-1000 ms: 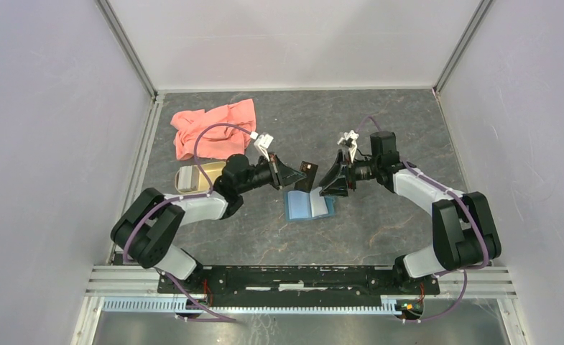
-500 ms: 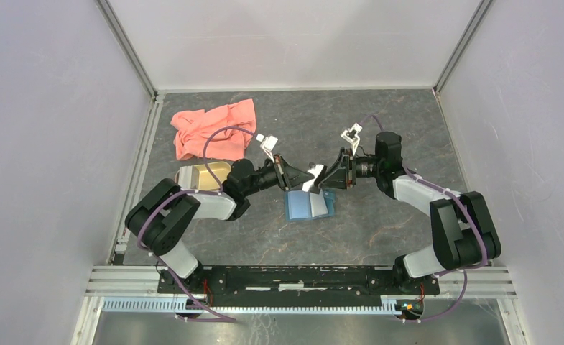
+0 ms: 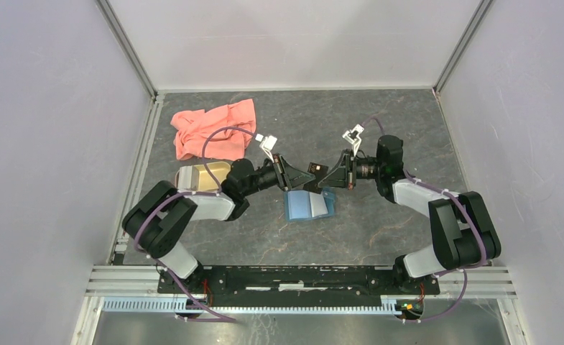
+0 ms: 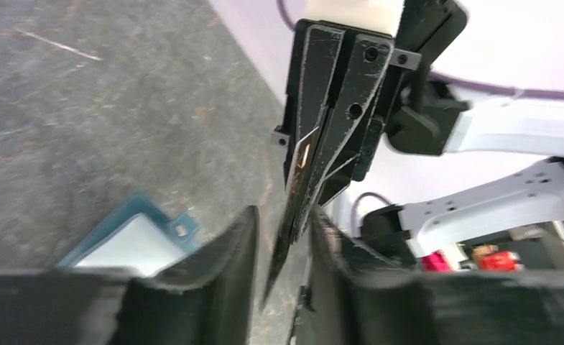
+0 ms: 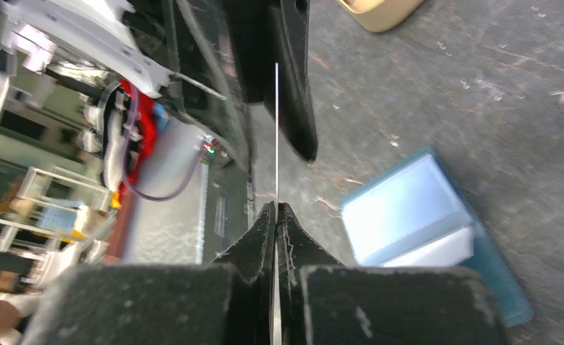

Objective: Put the credit cards into the card holder
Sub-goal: Insert the credit card into the card holder.

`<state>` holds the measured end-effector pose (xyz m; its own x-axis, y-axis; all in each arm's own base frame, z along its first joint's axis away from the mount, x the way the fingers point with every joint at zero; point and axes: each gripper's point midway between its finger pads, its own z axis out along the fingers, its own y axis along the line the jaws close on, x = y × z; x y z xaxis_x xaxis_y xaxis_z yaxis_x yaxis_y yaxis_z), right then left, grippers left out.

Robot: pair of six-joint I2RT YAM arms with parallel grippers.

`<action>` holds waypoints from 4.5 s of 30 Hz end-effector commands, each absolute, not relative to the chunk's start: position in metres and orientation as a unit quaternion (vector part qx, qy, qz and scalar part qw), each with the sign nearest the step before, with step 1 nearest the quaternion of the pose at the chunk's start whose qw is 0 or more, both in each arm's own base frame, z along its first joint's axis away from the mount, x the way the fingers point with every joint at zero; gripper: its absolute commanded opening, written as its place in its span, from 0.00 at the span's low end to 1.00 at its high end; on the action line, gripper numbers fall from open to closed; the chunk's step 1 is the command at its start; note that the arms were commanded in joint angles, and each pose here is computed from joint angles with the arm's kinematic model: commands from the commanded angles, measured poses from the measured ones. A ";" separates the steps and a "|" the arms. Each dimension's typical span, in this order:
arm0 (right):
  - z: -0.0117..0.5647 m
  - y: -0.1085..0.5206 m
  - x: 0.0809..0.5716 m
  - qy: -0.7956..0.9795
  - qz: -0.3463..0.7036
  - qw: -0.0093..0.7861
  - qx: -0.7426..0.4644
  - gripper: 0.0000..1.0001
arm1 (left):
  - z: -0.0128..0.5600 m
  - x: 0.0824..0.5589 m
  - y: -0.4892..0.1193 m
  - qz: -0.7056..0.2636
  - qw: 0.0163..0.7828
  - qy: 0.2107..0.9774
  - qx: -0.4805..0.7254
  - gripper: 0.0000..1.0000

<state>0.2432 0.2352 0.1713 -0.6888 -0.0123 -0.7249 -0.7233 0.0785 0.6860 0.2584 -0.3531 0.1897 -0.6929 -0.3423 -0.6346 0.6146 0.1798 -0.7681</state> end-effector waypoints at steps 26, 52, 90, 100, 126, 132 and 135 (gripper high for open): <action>0.050 0.220 0.245 0.880 0.406 0.162 -0.189 0.00 | 0.112 0.242 -0.302 -0.530 0.338 0.771 0.101 0.62; 0.051 0.232 0.235 0.855 0.492 0.109 -0.122 0.00 | 0.003 0.238 -0.289 -0.415 0.262 0.870 0.043 0.24; 0.028 0.236 0.230 0.858 0.510 0.058 -0.001 0.00 | -0.010 0.223 -0.286 -0.425 0.235 0.874 0.029 0.20; 0.023 0.242 0.218 0.856 0.516 0.025 0.000 0.00 | -0.007 0.224 -0.287 -0.429 0.235 0.872 0.032 0.19; 0.010 0.262 0.242 0.868 0.493 0.017 -0.056 0.07 | -0.005 0.220 -0.292 -0.445 0.229 0.865 0.041 0.24; 0.005 0.255 0.242 0.879 0.467 0.022 -0.098 0.24 | -0.007 0.223 -0.292 -0.437 0.228 0.869 0.038 0.24; 0.007 0.249 0.248 0.885 0.449 0.041 -0.118 0.36 | -0.009 0.224 -0.291 -0.431 0.228 0.873 0.033 0.23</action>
<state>0.2388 0.2597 0.0166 -0.9881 -0.1264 -0.0874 -0.1393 0.4958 0.8572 0.2348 -0.3045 0.0244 -0.8523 -0.1648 -0.4963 0.3427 0.5409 -0.7681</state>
